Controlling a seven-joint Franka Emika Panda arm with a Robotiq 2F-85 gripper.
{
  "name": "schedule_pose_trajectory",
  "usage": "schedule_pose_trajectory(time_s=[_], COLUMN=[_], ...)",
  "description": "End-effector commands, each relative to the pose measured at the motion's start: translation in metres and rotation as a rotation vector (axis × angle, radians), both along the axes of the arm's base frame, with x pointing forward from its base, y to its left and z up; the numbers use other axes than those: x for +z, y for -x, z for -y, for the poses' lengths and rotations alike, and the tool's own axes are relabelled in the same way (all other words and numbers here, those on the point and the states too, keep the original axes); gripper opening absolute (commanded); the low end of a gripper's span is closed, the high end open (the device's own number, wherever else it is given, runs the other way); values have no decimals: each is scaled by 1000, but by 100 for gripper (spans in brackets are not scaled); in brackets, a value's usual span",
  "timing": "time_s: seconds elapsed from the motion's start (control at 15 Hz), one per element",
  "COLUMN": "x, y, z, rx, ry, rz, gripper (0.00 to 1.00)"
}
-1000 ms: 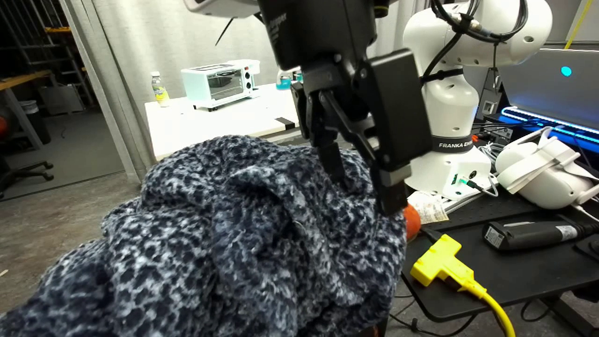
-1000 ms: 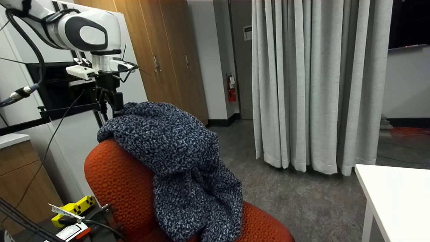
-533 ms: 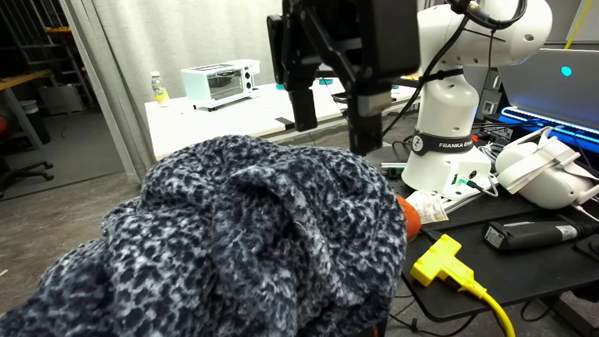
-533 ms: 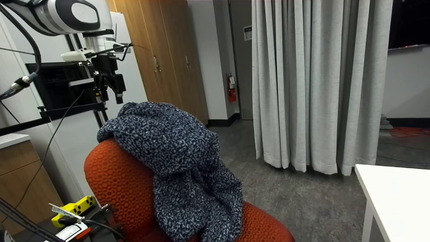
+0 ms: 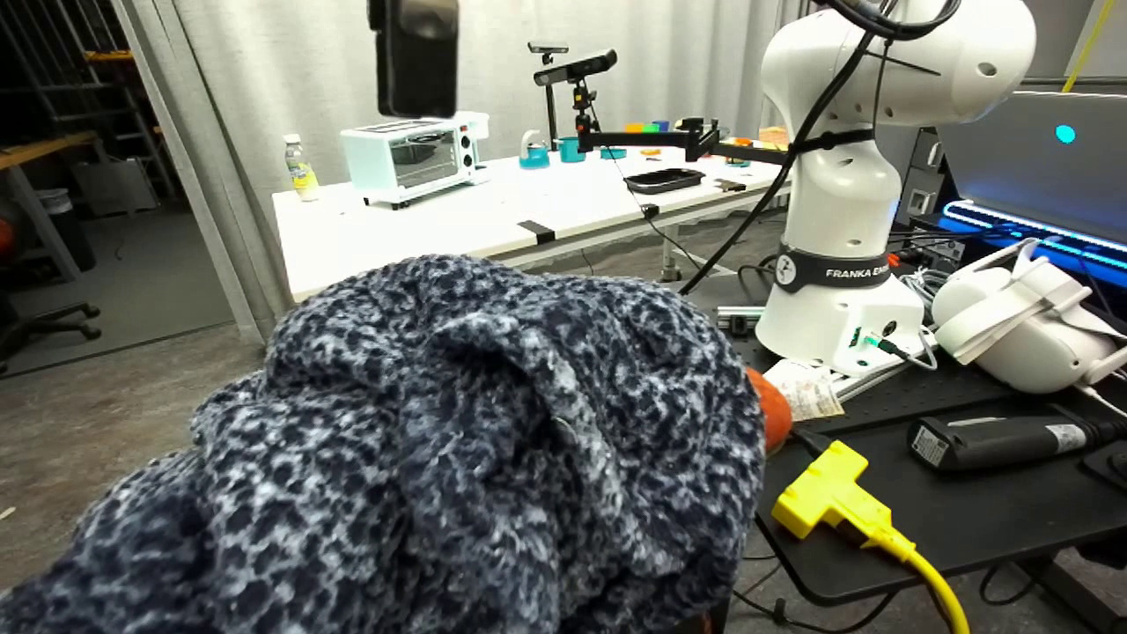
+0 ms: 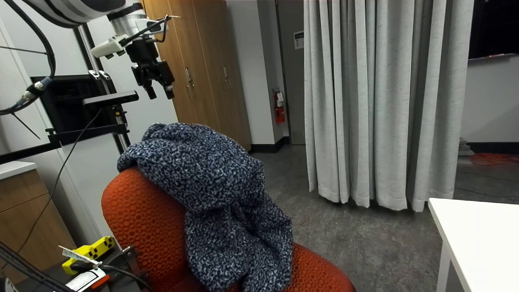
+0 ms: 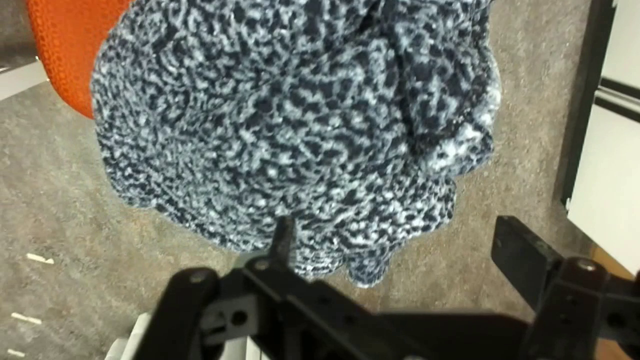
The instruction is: Put the fleece on the head rest
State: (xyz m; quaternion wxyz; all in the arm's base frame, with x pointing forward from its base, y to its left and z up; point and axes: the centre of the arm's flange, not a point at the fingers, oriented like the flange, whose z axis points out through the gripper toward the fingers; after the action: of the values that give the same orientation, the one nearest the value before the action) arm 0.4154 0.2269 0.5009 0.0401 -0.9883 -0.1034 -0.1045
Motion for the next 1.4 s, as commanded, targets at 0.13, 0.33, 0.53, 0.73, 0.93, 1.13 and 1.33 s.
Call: schedule_pose_trajectory(time_s=[0.13,0.33,0.53,0.73,0.93,1.13,1.33], x=[35,39,40,39,39,38,37], y=[2,6,12,2,4,4,4], z=[38,50,58,51,52,52,52], rx=[-66,-89,-108,-101,-102,-102,-103], ry=[-30,-50,-70,-49,-49,-49,-49], rz=[87,98,97,74,76,76,76], gripper=[100,100,100,100,100,100,100])
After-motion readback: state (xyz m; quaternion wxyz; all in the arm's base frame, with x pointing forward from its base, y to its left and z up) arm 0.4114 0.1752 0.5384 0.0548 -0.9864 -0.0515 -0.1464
